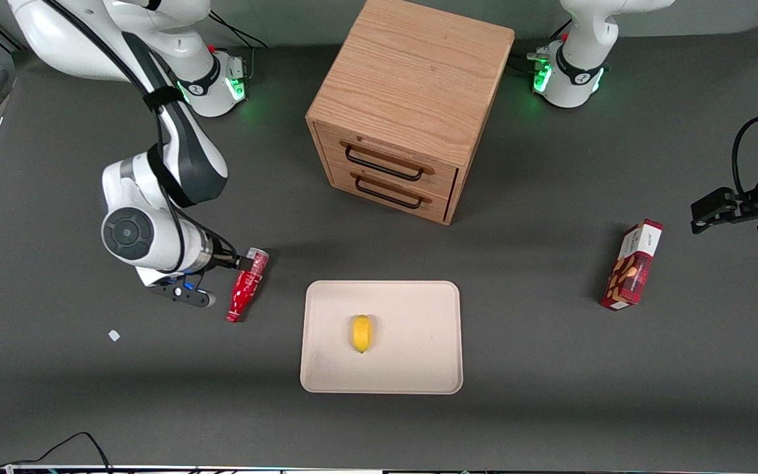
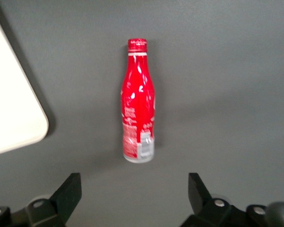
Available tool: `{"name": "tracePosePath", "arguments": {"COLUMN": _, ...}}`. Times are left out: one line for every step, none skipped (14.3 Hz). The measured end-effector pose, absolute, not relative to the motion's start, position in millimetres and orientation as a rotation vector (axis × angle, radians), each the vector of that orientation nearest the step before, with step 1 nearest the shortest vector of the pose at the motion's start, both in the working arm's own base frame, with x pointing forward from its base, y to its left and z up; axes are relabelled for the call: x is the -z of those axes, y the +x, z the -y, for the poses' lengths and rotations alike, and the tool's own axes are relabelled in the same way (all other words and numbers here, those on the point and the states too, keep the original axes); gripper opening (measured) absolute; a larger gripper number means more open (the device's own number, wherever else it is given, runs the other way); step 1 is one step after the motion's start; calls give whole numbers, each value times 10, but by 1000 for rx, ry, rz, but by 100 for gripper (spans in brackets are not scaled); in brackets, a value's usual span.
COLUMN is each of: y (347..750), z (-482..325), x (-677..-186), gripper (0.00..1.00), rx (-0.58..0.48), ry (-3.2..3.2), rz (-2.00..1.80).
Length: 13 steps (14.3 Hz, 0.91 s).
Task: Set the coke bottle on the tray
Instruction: 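Move the right gripper down over the red Coca-Cola bottle, then close the right gripper on the bottle and lift it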
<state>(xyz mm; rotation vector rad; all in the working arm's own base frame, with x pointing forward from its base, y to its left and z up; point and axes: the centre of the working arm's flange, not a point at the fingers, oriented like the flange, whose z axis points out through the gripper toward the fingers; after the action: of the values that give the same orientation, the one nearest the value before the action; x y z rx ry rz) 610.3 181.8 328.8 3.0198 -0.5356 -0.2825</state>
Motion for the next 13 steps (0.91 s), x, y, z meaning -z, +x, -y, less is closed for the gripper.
{"name": "tracePosePath", "arguments": {"y": 6123, "z": -1825, "x": -3207, "gripper": 100, "rx": 279, "ry": 3018, "rz": 559}}
{"name": "tracePosePath", "arguments": {"y": 6138, "z": -1825, "x": -3144, "gripper": 100, "rx": 274, "ry": 3018, "rz": 574}}
{"name": "tracePosePath", "arguments": {"y": 6147, "z": -1821, "x": -3089, "gripper": 100, "rx": 265, "ry": 3021, "rz": 584}}
{"name": "tracePosePath", "arguments": {"y": 6141, "z": -1809, "x": -3031, "gripper": 100, "rx": 253, "ry": 3026, "rz": 590}}
{"name": "tracePosePath", "arguments": {"y": 6128, "z": -1795, "x": -2969, "gripper": 100, "rx": 236, "ry": 3030, "rz": 593}}
{"name": "tracePosePath", "arguments": {"y": 6108, "z": -1780, "x": -2906, "gripper": 100, "rx": 224, "ry": 3028, "rz": 588}}
{"name": "tracePosePath", "arguments": {"y": 6094, "z": -1768, "x": -2854, "gripper": 100, "rx": 214, "ry": 3023, "rz": 579}}
{"name": "tracePosePath", "arguments": {"y": 6090, "z": -1760, "x": -2810, "gripper": 100, "rx": 202, "ry": 3020, "rz": 580}}
{"name": "tracePosePath", "arguments": {"y": 6090, "z": -1748, "x": -2763, "gripper": 100, "rx": 185, "ry": 3020, "rz": 599}}
{"name": "tracePosePath", "arguments": {"y": 6090, "z": -1732, "x": -2712, "gripper": 100, "rx": 169, "ry": 3020, "rz": 623}}
{"name": "tracePosePath", "arguments": {"y": 6090, "z": -1716, "x": -2655, "gripper": 100, "rx": 159, "ry": 3019, "rz": 649}}
{"name": "tracePosePath", "arguments": {"y": 6087, "z": -1705, "x": -2595, "gripper": 100, "rx": 156, "ry": 3013, "rz": 682}}
{"name": "tracePosePath", "arguments": {"y": 6082, "z": -1705, "x": -2533, "gripper": 100, "rx": 152, "ry": 3008, "rz": 716}}
